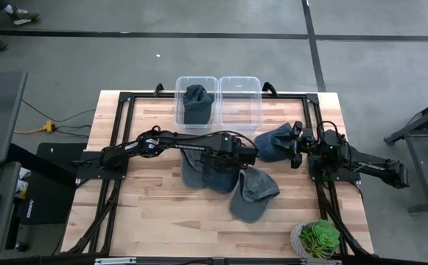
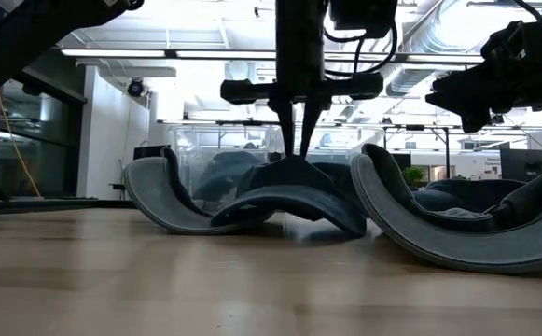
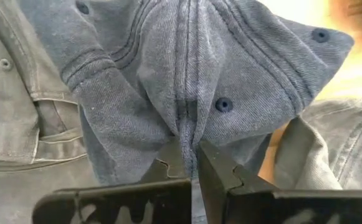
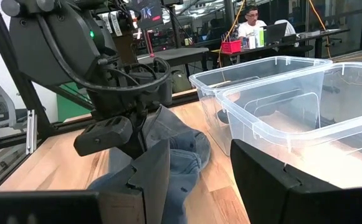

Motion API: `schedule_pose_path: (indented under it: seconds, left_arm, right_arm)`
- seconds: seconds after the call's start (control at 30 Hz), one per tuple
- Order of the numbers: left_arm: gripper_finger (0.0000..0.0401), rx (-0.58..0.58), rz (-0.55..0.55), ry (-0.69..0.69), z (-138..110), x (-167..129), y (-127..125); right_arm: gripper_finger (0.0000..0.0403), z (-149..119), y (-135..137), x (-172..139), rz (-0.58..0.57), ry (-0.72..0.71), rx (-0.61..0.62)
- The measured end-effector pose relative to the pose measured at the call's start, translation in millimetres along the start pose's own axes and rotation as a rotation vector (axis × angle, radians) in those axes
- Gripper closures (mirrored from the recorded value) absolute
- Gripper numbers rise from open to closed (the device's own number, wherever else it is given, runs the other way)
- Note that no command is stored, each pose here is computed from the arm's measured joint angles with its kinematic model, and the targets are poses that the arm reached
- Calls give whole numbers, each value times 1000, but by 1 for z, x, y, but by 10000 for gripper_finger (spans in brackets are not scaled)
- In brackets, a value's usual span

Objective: Pick & Place hat
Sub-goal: Put the left blue cap into the left transparent bin

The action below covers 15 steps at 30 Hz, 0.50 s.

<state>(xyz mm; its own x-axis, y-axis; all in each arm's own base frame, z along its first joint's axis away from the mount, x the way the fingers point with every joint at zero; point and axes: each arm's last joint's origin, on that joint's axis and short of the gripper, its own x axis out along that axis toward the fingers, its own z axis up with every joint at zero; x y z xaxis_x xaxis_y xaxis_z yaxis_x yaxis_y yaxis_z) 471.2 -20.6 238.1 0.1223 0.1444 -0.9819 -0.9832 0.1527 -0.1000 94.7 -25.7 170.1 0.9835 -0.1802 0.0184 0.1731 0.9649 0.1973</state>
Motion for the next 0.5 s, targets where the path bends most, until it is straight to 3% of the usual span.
schedule_pose_path:
  seconds: [0.27, 0.5]
  left_arm:
    - [401, 6, 2, 3, 0, -2, 1]
    - [401, 2, 1, -30, 4, -33, 15]
  right_arm:
    - [238, 0, 0, 0, 0, 0, 0]
    - [238, 0, 0, 0, 0, 1, 0]
